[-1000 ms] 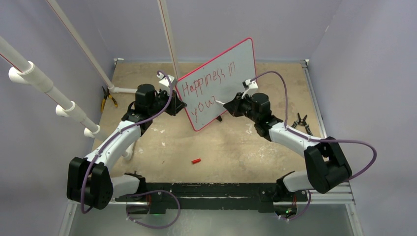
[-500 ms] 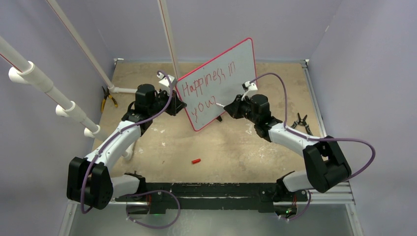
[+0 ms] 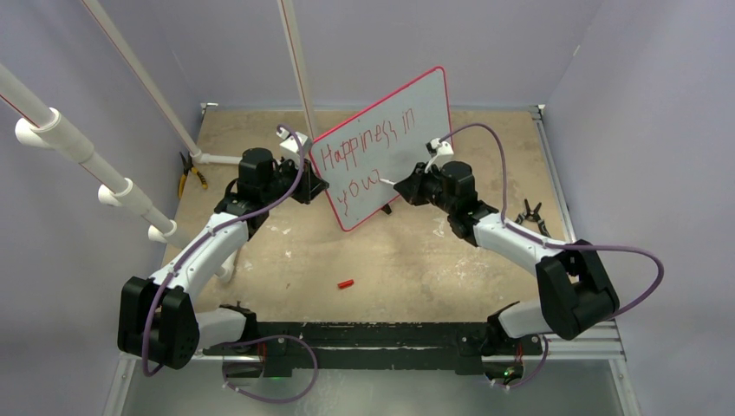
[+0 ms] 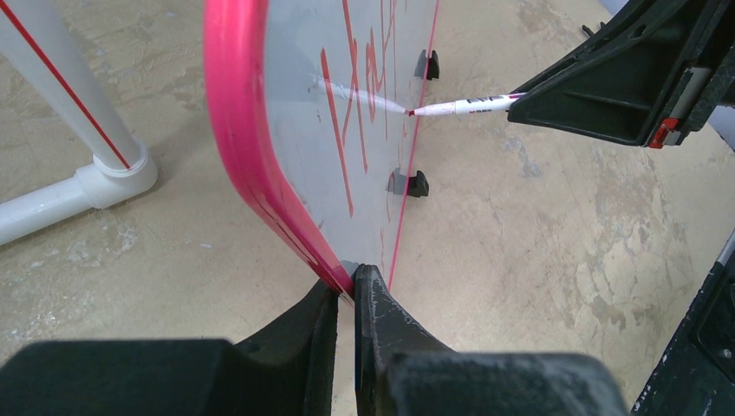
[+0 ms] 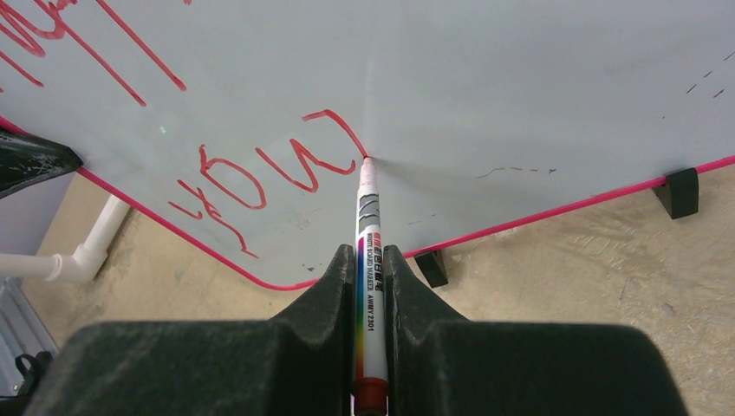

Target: Write a sentence on the whiteboard

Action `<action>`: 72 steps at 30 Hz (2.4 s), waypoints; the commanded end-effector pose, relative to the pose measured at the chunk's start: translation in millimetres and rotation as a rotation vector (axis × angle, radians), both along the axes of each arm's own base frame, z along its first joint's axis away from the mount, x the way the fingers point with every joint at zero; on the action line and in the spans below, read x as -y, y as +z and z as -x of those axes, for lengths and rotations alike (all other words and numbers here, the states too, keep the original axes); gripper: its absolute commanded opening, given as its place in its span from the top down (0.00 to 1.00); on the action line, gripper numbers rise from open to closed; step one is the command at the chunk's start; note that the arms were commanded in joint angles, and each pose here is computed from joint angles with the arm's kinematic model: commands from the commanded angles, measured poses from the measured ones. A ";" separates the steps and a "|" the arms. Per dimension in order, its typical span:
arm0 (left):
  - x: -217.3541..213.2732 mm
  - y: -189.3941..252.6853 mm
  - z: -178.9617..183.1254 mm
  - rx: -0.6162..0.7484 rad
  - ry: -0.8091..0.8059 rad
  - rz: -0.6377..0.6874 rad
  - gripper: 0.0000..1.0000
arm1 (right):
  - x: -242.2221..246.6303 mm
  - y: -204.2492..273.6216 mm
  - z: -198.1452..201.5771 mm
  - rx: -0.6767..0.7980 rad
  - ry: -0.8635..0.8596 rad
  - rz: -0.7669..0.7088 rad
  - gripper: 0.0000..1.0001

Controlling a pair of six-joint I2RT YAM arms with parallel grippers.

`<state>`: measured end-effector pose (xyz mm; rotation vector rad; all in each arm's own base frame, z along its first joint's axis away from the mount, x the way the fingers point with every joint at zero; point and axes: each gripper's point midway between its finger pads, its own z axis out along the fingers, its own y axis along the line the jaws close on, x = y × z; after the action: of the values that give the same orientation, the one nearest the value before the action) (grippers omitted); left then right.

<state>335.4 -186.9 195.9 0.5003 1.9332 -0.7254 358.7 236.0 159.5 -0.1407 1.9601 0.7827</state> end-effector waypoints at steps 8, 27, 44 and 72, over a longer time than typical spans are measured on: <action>8.6 -2.0 6.8 0.004 -0.055 -0.021 1.00 | -2.5 63.5 -21.5 0.158 -0.034 -0.060 1.00; 8.4 -1.6 7.3 0.005 -0.056 -0.021 1.00 | 8.9 63.5 -31.4 0.163 -0.093 -0.053 1.00; 8.5 -1.7 7.7 0.004 -0.056 -0.020 1.00 | 13.9 74.1 -19.5 0.198 -0.067 -0.080 1.00; 9.4 -2.7 8.2 0.003 -0.057 -0.024 1.00 | 49.4 42.8 -37.8 0.136 0.023 -0.097 1.00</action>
<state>333.7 -189.1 197.2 0.5076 1.9287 -0.7299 390.6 182.6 185.1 -0.1055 1.8580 0.8403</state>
